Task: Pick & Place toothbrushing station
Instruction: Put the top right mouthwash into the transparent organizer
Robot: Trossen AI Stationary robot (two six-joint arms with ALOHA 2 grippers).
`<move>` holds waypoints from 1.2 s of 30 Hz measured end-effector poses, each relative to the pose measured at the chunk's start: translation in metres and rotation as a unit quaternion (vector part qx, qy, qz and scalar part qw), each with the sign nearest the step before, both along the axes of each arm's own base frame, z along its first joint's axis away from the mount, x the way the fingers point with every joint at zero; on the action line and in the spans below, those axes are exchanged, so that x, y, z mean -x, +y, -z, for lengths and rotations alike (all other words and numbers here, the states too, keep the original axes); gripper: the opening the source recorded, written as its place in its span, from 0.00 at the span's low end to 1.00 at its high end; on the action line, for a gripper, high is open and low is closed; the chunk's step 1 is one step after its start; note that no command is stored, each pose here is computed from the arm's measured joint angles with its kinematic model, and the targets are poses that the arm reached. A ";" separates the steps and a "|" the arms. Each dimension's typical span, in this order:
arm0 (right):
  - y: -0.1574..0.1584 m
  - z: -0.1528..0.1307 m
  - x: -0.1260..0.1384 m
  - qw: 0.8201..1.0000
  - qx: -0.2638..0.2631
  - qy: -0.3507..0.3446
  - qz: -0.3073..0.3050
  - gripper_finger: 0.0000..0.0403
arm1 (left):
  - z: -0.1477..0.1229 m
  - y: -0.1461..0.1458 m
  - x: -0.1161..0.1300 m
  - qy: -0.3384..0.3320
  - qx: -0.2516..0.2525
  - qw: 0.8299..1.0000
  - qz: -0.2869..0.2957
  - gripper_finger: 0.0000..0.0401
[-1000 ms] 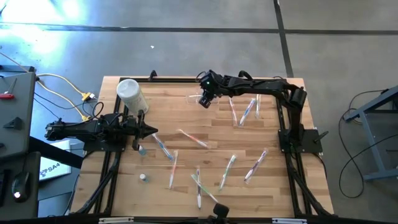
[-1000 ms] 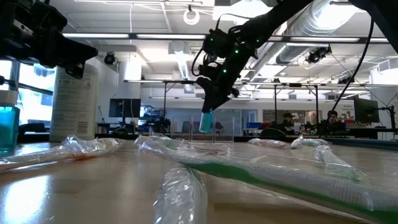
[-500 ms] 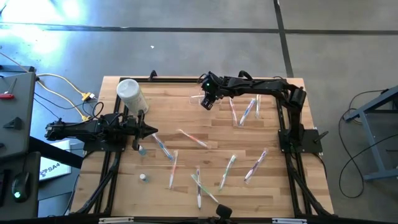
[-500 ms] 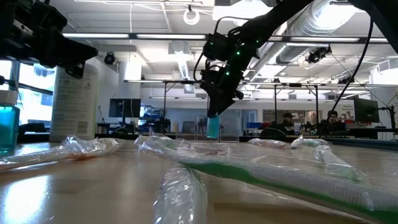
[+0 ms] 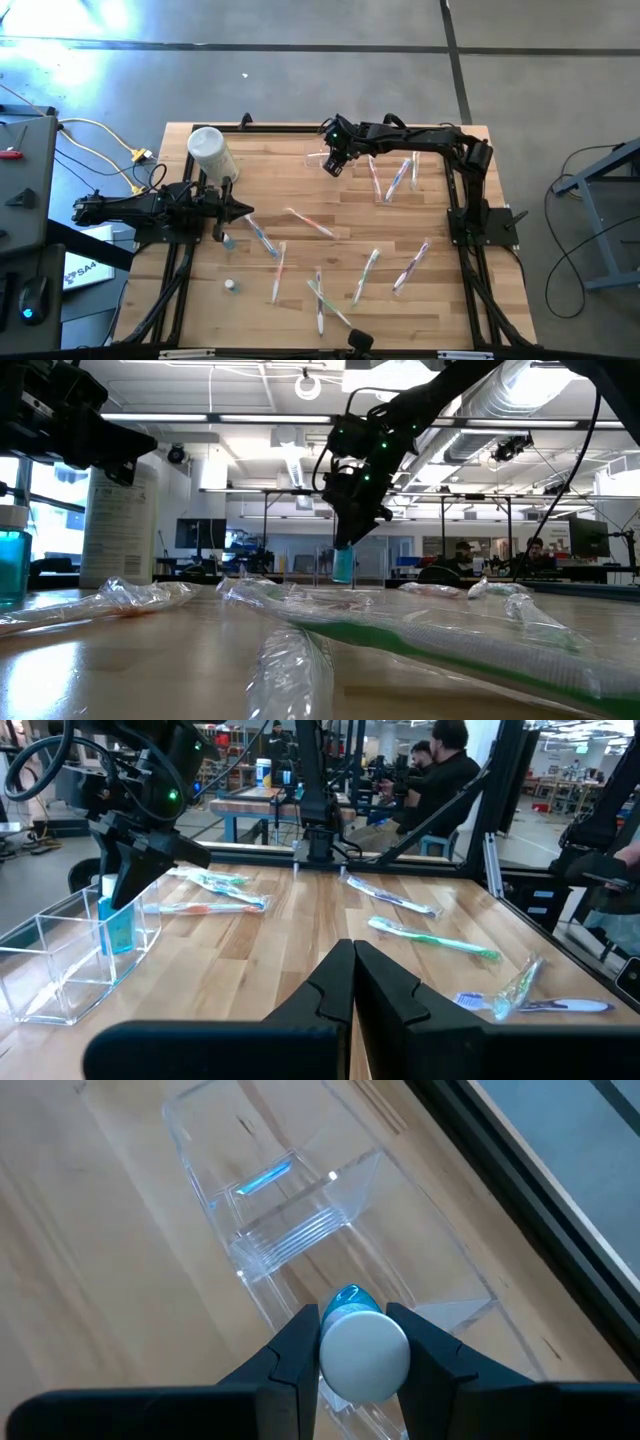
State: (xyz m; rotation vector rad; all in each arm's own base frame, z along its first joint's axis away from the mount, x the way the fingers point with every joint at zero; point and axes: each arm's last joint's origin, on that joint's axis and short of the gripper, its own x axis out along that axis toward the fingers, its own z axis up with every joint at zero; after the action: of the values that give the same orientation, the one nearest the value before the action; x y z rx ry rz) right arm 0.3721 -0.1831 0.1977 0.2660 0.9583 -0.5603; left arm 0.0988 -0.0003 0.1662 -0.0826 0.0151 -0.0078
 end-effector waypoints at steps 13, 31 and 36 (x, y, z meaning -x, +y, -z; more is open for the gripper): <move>-0.011 0.000 0.006 1.000 -0.003 -0.001 0.017 0.26 | 0.000 0.000 0.000 0.000 0.000 1.000 0.000 0.02; -0.011 -0.001 0.004 1.000 -0.010 -0.011 0.008 0.26 | 0.000 0.000 0.000 0.000 0.000 1.000 0.000 0.02; -0.010 -0.001 0.004 1.000 -0.007 -0.011 0.009 0.28 | 0.000 0.000 0.000 0.000 0.000 1.000 0.000 0.02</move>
State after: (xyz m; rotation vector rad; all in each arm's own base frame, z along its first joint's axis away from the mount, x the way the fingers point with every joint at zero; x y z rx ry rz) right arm 0.3682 -0.1934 0.1984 0.2931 0.9389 -0.5652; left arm 0.0988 -0.0002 0.1662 -0.0828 0.0150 -0.0072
